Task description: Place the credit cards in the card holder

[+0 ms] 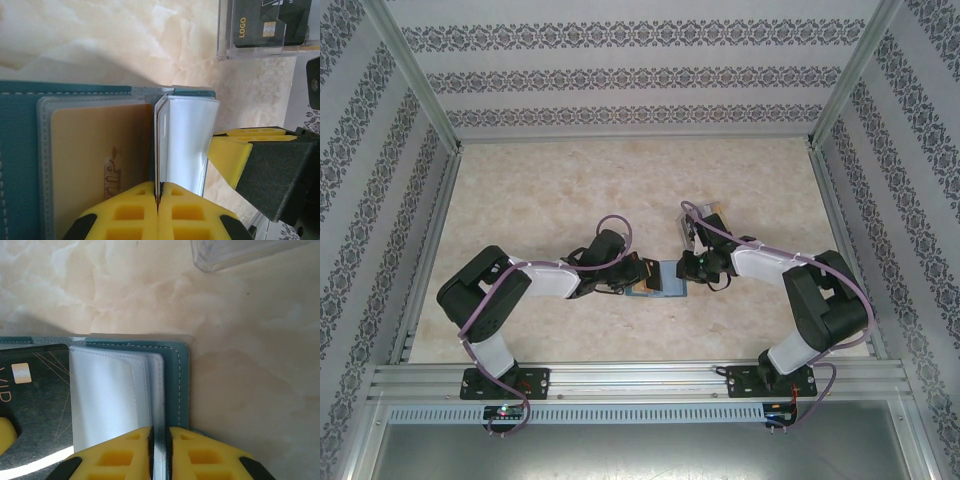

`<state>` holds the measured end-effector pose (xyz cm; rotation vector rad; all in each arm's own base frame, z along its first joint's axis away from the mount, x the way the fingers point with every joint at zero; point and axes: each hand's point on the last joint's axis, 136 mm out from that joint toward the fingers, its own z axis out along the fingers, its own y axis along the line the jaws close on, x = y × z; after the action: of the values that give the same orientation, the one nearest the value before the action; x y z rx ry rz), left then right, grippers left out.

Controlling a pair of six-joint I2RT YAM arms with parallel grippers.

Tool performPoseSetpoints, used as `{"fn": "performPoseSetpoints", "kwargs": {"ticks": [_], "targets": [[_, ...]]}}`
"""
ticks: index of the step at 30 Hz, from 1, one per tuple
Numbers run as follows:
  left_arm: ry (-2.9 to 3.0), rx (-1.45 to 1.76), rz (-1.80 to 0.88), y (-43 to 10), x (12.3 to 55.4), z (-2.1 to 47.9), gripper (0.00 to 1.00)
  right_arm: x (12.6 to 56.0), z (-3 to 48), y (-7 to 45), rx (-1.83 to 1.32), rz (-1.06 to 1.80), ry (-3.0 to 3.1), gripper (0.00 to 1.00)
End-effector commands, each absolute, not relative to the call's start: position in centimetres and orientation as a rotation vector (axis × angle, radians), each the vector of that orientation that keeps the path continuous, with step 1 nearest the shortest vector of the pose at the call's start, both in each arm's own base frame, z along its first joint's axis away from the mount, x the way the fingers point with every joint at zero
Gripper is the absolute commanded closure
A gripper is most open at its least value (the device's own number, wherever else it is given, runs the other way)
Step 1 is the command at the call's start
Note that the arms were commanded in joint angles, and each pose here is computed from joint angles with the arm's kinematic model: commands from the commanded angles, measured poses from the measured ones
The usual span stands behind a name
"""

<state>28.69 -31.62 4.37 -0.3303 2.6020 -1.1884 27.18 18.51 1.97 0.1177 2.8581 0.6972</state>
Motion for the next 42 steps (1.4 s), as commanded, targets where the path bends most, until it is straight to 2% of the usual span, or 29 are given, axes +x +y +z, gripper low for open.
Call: {"fn": "performPoseSetpoints", "kwargs": {"ticks": [1, 11, 31, 42], "targets": [[2.688, -0.303, -1.098, -30.9, 26.9, 2.7, 1.00, 25.6, 0.8, 17.6, 0.147, 0.625, 2.910, 0.83], [2.749, -0.282, -1.002, -29.9, 26.3, 2.3, 1.00, 25.2, 0.6, 17.5, 0.151, 0.629, 2.917, 0.82], [2.770, -0.195, -1.128, -33.4, 27.1, 1.9, 0.97, 25.2, 0.5, 18.3, 0.160, 0.679, 2.921, 0.82], [2.882, -0.153, -1.001, -31.2, 25.0, 0.8, 1.00, 25.3, 0.4, 17.8, 0.161, 0.633, 2.928, 0.82]]}}
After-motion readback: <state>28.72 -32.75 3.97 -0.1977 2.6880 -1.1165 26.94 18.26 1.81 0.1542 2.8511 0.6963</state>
